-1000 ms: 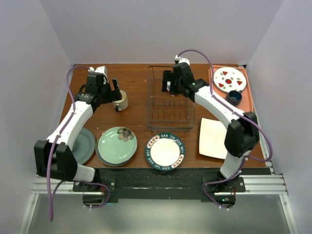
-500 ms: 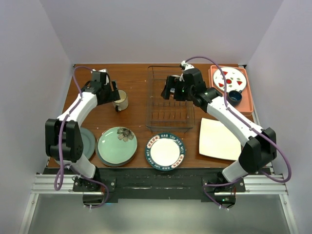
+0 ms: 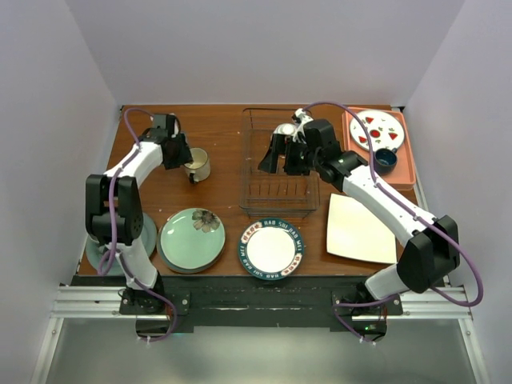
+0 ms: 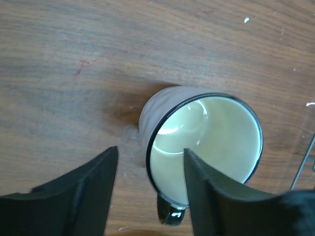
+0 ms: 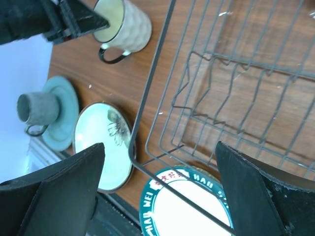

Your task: Load the mixed dishes into the dish rack

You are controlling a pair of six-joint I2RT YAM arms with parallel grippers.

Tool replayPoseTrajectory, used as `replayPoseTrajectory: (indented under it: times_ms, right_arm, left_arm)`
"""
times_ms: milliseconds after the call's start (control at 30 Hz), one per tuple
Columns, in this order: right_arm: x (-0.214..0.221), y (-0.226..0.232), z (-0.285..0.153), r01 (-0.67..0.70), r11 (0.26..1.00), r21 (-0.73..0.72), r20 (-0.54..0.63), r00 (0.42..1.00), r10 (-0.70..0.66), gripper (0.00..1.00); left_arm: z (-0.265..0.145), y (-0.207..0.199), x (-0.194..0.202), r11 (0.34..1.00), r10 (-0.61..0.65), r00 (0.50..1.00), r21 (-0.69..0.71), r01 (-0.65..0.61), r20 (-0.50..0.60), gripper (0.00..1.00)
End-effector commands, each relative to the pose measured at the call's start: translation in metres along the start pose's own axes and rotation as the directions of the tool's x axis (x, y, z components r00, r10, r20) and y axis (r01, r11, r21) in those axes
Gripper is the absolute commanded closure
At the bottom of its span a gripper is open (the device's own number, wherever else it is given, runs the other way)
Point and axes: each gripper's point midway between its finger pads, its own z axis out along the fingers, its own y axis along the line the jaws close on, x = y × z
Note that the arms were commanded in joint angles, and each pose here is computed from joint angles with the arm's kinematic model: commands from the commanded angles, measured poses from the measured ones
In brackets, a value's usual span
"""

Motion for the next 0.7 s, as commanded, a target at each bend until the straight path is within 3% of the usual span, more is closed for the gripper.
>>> replayPoseTrajectory:
  times_ms: [0,133,167,233,433,533,667]
  right_arm:
    - [-0.001,0.018,-0.009,-0.022,0.996,-0.088,0.011,1.000,0.023,0.02]
    - [0.000,0.019,-0.013,-0.022,0.995,-0.094,0.014,1.000,0.023,0.01]
    - [0.000,0.020,-0.014,-0.021,0.995,-0.098,0.014,1.000,0.023,0.02]
    - [0.000,0.021,-0.016,-0.020,0.995,-0.102,0.018,1.000,0.022,0.01]
    - [0.000,0.028,-0.025,-0.015,0.989,-0.149,0.055,0.998,0.023,0.02]
    - [-0.007,0.040,-0.036,-0.001,0.978,-0.208,0.102,0.995,0.023,0.01]
    - [-0.011,0.060,-0.048,0.046,0.952,-0.304,0.156,0.988,0.002,0.02]
  left_arm:
    - [0.002,-0.013,-0.021,0.998,-0.027,0.999,0.056,0.025,0.038,0.55]
    - [0.008,-0.011,-0.017,0.997,-0.040,0.999,0.064,0.039,0.019,0.73]
    - [0.008,-0.012,-0.017,0.997,-0.042,0.999,0.070,0.040,0.018,0.85]
    - [0.006,-0.013,-0.018,0.996,-0.044,0.999,0.074,0.043,0.018,0.98]
    - [-0.027,-0.020,-0.035,0.992,-0.068,0.994,0.108,0.058,0.088,1.00]
    - [-0.063,-0.039,-0.049,0.974,-0.099,0.984,0.217,0.065,0.146,1.00]
    - [-0.126,-0.084,-0.060,0.876,-0.162,0.970,0.479,0.057,0.182,1.00]
